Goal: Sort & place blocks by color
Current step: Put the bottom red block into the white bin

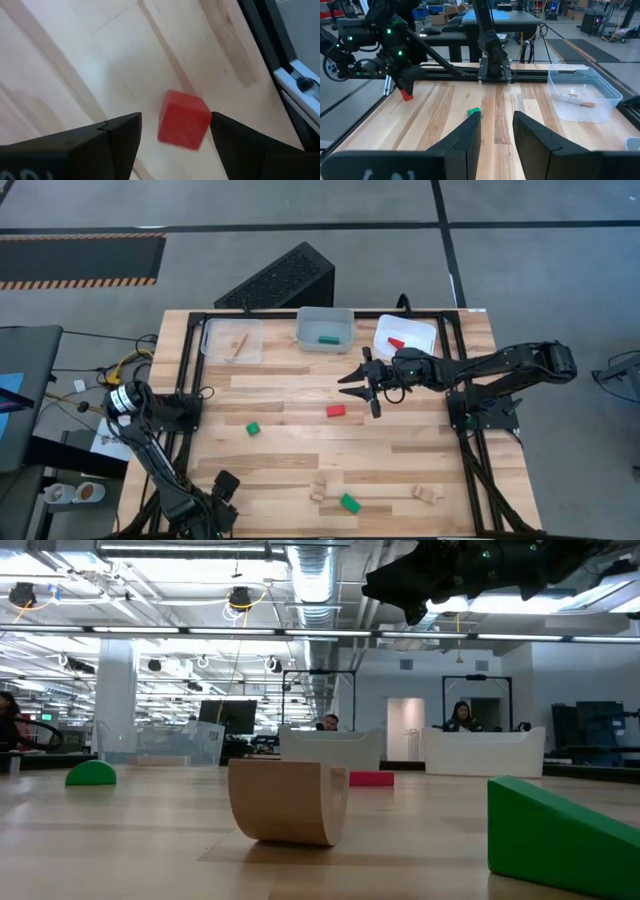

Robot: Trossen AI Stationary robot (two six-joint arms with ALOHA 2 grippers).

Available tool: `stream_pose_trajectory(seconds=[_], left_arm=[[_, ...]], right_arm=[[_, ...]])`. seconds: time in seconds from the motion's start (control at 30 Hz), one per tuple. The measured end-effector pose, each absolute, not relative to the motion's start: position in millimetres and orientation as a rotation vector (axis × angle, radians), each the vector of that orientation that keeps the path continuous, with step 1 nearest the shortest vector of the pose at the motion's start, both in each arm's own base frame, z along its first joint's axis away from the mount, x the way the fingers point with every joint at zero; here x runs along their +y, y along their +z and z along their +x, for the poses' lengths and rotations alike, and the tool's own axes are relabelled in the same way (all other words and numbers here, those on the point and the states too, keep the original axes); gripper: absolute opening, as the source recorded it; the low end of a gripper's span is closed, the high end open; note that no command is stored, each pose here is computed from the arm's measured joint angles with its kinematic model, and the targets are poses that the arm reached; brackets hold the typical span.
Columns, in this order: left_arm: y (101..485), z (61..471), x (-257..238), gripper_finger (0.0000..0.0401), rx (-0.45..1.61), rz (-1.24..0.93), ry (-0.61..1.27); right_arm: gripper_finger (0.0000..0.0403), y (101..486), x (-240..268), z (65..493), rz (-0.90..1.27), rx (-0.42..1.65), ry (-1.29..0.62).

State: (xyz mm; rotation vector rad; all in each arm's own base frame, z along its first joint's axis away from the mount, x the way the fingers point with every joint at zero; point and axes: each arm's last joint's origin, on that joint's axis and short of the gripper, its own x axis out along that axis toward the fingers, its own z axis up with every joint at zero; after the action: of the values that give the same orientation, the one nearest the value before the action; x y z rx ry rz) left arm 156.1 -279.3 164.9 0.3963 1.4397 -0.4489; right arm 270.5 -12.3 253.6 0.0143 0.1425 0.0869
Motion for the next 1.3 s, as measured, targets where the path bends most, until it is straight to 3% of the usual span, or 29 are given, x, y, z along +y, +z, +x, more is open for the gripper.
stream_pose_trajectory(seconds=[0.27,0.37,0.53,0.63,0.87,1.17,1.3], left_arm=[[148.7,156.6,-282.4,0.0210,1.478,0.429,-0.484],[146.1,155.1,-280.4,0.0181,1.495,0.431,-0.485],[143.9,158.3,-275.2,0.0094,1.514,0.415,-0.472],[146.6,165.3,-266.0,0.0096,1.491,0.430,-0.394],[172.0,179.7,-222.1,0.0096,1.059,0.395,-0.069],[187.0,192.3,-137.6,0.0098,0.391,0.158,0.020],[194.5,202.7,-93.5,0.0099,0.198,0.085,0.069]], right_arm=[[0.0136,253.7,-12.1,270.7,0.015,0.142,0.088],[0.0136,253.9,-12.1,270.7,0.014,0.140,0.087],[0.0136,253.8,-12.1,270.7,0.015,0.141,0.087],[0.0136,258.9,-11.1,267.6,0.021,0.119,0.094],[0.0136,288.6,-1.8,247.0,-0.019,-0.008,0.129],[0.0136,290.6,4.8,244.2,-0.061,-0.012,0.151],[0.0136,289.1,2.8,244.3,-0.060,0.004,0.123]])
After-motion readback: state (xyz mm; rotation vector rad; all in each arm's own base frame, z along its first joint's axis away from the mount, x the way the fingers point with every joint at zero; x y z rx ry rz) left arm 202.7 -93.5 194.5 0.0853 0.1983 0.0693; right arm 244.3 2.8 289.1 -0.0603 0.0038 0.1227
